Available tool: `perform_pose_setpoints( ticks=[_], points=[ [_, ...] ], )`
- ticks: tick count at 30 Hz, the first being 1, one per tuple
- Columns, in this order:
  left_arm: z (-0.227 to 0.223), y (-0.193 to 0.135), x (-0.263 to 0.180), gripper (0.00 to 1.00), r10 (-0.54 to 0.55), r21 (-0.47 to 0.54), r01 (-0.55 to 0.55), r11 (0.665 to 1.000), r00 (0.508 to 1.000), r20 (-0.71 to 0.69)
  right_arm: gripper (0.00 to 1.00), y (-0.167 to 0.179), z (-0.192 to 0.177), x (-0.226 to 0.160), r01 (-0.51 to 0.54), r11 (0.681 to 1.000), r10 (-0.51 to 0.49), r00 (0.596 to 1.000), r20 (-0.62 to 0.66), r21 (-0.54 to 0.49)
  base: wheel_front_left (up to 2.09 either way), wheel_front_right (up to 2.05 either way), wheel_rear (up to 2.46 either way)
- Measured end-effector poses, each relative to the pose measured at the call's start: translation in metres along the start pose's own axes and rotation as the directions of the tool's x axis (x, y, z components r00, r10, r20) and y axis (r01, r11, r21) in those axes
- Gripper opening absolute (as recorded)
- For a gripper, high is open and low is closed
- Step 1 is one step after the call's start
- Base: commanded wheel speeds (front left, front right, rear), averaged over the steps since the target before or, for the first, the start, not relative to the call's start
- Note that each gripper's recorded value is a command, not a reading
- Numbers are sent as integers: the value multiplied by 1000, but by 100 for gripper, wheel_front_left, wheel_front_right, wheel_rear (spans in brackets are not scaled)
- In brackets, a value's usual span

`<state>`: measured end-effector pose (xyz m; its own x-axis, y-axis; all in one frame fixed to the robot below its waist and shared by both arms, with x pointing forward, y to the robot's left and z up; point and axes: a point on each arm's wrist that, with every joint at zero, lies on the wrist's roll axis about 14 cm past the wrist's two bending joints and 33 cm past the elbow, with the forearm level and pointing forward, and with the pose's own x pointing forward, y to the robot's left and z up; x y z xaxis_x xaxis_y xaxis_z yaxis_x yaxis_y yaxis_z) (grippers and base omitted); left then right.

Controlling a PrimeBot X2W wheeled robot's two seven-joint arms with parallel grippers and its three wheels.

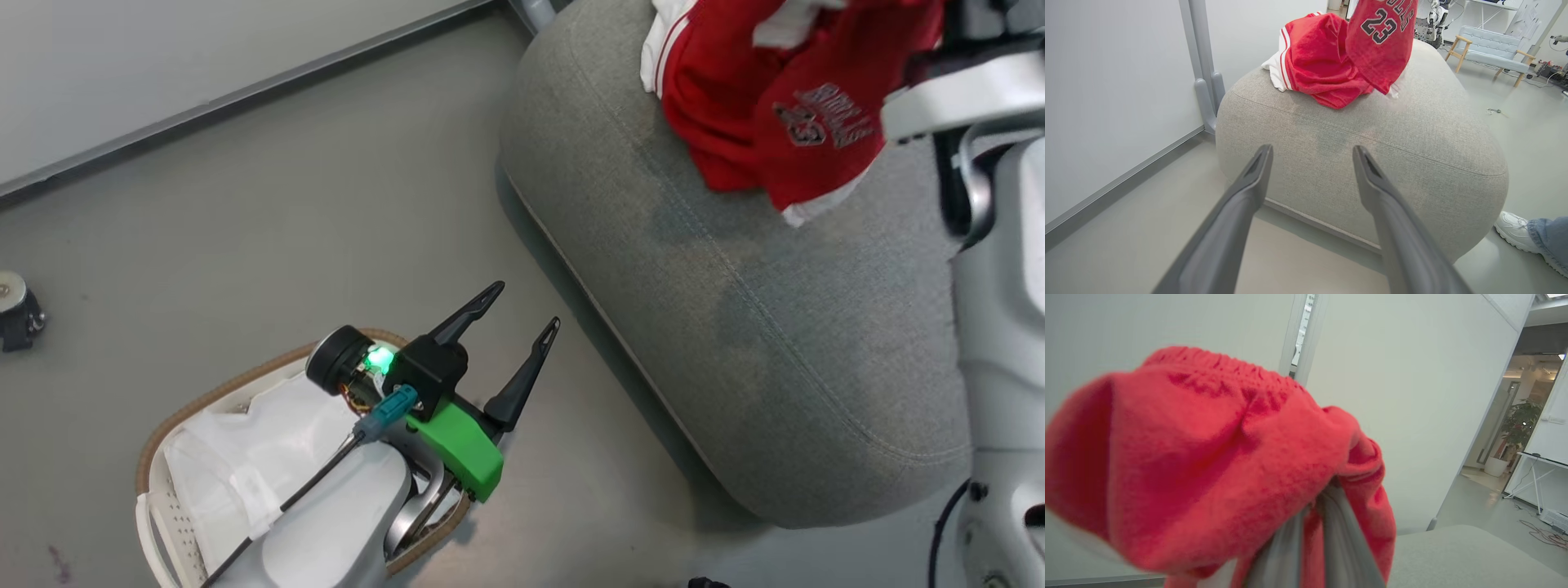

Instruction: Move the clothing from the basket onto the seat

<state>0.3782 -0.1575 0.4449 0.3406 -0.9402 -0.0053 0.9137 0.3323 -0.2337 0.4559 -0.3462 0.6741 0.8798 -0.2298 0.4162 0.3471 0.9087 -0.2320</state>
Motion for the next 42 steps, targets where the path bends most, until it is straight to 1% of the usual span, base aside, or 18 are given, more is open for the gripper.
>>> perform_pose_setpoints(
  ticks=[4, 8, 10, 12, 15, 18, 21, 25, 27, 31, 34, 36, 38, 39, 42],
  points=[
    [-1, 13, -1, 100, 15, -4, -15, 1000, 1000, 12, 0, -23, 9, 36, 26, 996, -23, 999, 36, -88, 0, 0, 0],
    [-6, 32, -2, 100, 34, -3, -34, 999, 999, 13, 0, -46, 2, 65, 59, 985, -56, 998, 29, -160, 0, 0, 0],
    [-9, 42, -3, 100, 48, -2, -48, 999, 999, 16, 0, -55, -9, 75, 78, 981, -78, 997, 7, -178, 0, 0, 0],
    [-13, 55, -5, 100, 69, -5, -69, 998, 997, 18, 0, -66, -32, 81, 102, 977, -111, 993, -39, -188, 0, 0, 0],
    [-23, 72, -10, 100, 99, -10, -99, 995, 995, 11, 0, -71, -64, 83, 121, 973, -143, 984, -102, -194, 0, 0, 0],
    [-35, 86, -16, 100, 130, -28, -130, 991, 991, -4, 0, -63, -102, 80, 107, 974, -143, 974, -174, -201, 0, 0, 0],
    [-50, 97, -23, 100, 160, -47, -161, 986, 987, -26, 0, -51, -143, 66, 98, 978, -144, 957, -253, -184, 0, 0, 0],
    [-69, 110, -34, 100, 196, -70, -199, 977, 979, -57, 0, -27, -207, 33, 78, 986, -130, 908, -397, -144, 0, 0, 0],
    [-76, 115, -38, 100, 209, -78, -215, 974, 975, -71, 0, -18, -229, 19, 72, 989, -124, 885, -450, -131, 0, 0, 0],
    [-83, 120, -43, 100, 225, -85, -232, 969, 971, -84, 0, -8, -251, 2, 62, 990, -117, 856, -503, -126, 0, 0, 0],
    [-82, 120, -43, 100, 226, -80, -232, 969, 971, -83, 0, -6, -253, -4, 62, 990, -118, 850, -514, -124, 0, 0, 0],
    [-81, 119, -42, 100, 223, -76, -229, 970, 971, -81, 0, -8, -247, -4, 63, 989, -121, 856, -503, -130, 0, 0, 0],
    [-78, 119, -41, 100, 221, -71, -227, 971, 972, -78, 47, -10, -242, -4, 62, 989, -122, 862, -492, -137, 0, 0, 0],
    [-76, 118, -41, 100, 220, -67, -226, 972, 972, -76, 100, -10, -237, -4, 63, 989, -122, 868, -482, -137, 0, 0, 0],
    [-70, 116, -41, 100, 224, -62, -228, 972, 972, -70, 100, -12, -229, -9, 59, 988, -121, 873, -472, -143, 0, 0, 0]
  ],
)
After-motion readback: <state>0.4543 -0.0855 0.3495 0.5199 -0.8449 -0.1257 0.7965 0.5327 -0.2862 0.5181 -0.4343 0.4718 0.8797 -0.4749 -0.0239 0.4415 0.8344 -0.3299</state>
